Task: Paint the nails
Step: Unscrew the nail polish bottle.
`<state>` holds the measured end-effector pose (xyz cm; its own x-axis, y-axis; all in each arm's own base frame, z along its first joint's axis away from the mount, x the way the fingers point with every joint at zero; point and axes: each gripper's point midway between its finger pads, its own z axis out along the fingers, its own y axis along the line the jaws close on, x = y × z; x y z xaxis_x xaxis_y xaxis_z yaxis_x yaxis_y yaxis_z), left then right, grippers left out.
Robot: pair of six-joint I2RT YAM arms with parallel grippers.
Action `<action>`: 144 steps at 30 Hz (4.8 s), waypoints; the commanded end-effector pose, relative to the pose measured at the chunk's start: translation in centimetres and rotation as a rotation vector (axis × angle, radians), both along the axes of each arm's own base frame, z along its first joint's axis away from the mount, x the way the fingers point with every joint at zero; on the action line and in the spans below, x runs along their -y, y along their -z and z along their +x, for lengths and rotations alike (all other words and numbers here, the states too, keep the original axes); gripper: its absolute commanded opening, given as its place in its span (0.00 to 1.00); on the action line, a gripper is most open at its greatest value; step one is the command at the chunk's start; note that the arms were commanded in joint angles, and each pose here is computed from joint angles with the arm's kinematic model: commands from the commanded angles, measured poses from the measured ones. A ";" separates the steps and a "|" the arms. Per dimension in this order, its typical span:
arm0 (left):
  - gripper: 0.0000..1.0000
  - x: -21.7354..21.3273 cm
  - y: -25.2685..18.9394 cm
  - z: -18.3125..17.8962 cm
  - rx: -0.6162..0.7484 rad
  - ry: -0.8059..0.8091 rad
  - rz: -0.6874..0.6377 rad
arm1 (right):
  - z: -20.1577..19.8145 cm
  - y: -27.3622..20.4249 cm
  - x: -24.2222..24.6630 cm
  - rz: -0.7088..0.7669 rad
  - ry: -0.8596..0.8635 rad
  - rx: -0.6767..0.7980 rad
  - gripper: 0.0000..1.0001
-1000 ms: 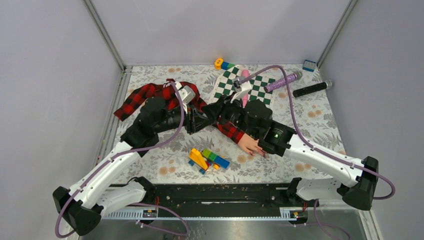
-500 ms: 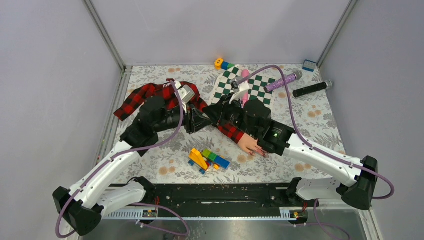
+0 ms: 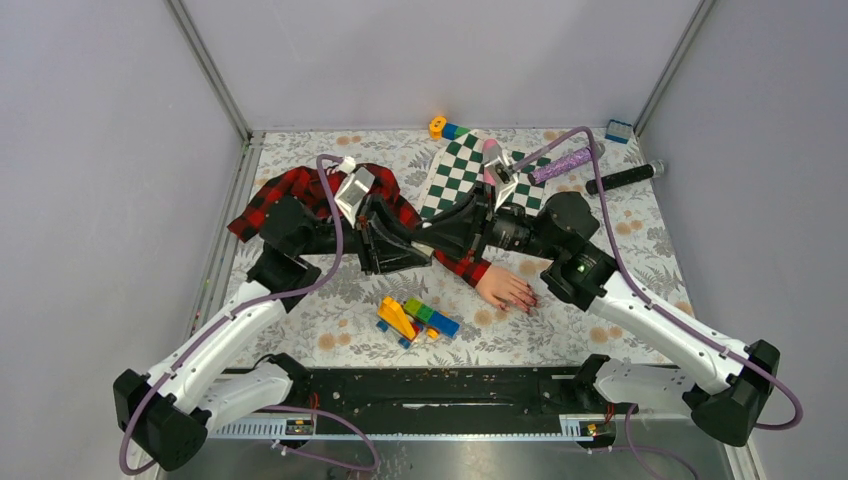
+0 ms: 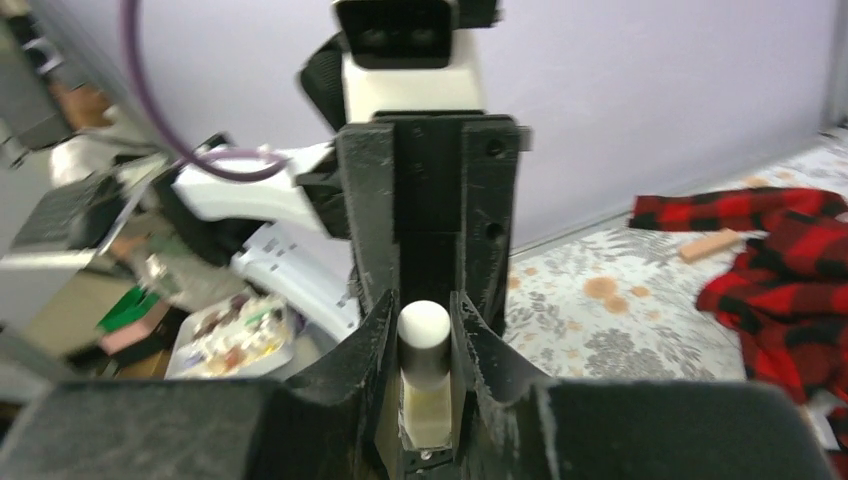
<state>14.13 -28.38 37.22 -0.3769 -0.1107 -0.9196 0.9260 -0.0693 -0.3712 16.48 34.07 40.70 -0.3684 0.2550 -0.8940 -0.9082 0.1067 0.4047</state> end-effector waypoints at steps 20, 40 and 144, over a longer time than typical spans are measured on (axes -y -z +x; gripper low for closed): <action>0.00 -1.2 -2.7 -4.0 0.143 0.191 -0.056 | -6.8 -6.1 2.0 0.127 -0.338 0.187 0.49; 0.00 -2.2 0.8 5.0 0.138 -0.410 0.143 | 4.9 -0.1 3.8 0.015 0.511 -0.160 0.77; 0.75 0.6 -1.4 10.5 0.381 -0.975 0.202 | 8.2 -1.3 4.4 -0.023 0.861 -0.214 0.00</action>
<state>23.96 -29.15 33.68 0.0092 0.0575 -0.9983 0.6427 0.7645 0.0499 24.96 29.69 39.47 -0.2406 0.4459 -0.8621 -0.4074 0.7598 0.5067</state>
